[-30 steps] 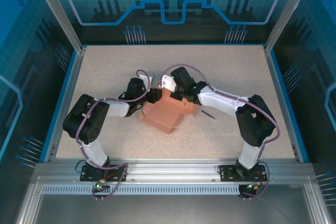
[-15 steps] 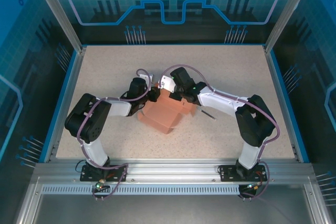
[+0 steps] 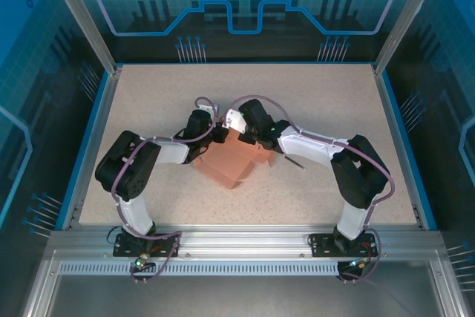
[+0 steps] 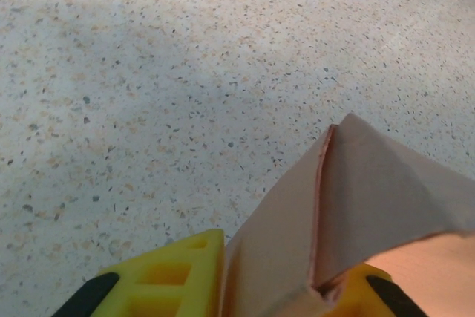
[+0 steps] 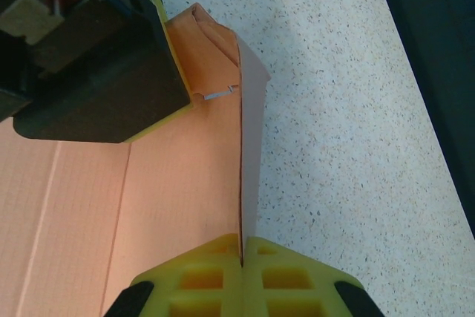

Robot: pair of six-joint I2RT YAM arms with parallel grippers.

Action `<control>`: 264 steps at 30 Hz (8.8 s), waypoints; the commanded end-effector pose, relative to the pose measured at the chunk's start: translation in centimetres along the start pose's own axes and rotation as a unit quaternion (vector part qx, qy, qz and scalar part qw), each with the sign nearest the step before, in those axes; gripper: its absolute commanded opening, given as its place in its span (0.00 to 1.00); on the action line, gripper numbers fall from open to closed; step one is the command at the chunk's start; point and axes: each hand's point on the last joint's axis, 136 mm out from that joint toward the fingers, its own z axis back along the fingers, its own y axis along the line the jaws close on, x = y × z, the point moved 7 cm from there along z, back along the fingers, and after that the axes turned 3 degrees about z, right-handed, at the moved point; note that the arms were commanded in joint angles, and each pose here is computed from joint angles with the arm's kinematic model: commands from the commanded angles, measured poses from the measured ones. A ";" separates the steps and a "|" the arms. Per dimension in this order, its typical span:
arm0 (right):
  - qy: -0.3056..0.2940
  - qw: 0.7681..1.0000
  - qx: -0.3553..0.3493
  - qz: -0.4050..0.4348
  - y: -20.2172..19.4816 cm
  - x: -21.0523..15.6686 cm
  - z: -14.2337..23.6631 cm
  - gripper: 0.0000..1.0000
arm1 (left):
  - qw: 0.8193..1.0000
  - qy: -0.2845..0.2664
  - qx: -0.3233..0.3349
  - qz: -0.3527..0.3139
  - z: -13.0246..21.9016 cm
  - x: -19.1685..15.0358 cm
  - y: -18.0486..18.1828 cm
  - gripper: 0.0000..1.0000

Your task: Fold the paper box

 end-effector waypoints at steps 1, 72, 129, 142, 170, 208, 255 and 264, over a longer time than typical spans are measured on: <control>-0.032 0.999 0.026 0.000 0.8 1.9 1.8 0.00 | 0.999 -0.029 -0.015 -0.018 -0.1 0.9 0.4 0.26; -0.014 0.999 0.033 -0.003 0.3 1.4 1.7 0.00 | 0.990 0.006 0.138 0.003 -1.5 -1.1 3.3 0.15; 0.010 0.998 -0.036 0.054 -1.0 1.1 1.2 0.00 | 0.993 -0.024 -0.105 -0.052 1.9 0.6 0.3 0.41; 0.003 0.985 -0.075 0.157 0.9 1.1 0.4 0.00 | 0.990 -0.034 -0.112 -0.075 1.6 -0.1 0.6 0.34; -0.019 0.981 -0.118 0.153 0.8 1.3 0.9 0.00 | 0.992 -0.032 -0.105 -0.066 3.2 -0.1 0.7 0.54; -0.026 0.991 -0.035 0.129 2.3 1.0 1.3 0.00 | 0.999 -0.014 0.004 0.047 -0.6 1.5 3.1 0.18; -0.001 0.997 -0.067 0.030 -0.9 0.7 1.5 0.00 | 0.996 0.019 -0.086 -0.032 2.4 0.1 -0.7 0.59; -0.003 0.998 -0.064 0.028 -1.2 0.7 1.5 0.00 | 0.992 0.066 -0.087 -0.056 1.1 -2.3 0.1 0.58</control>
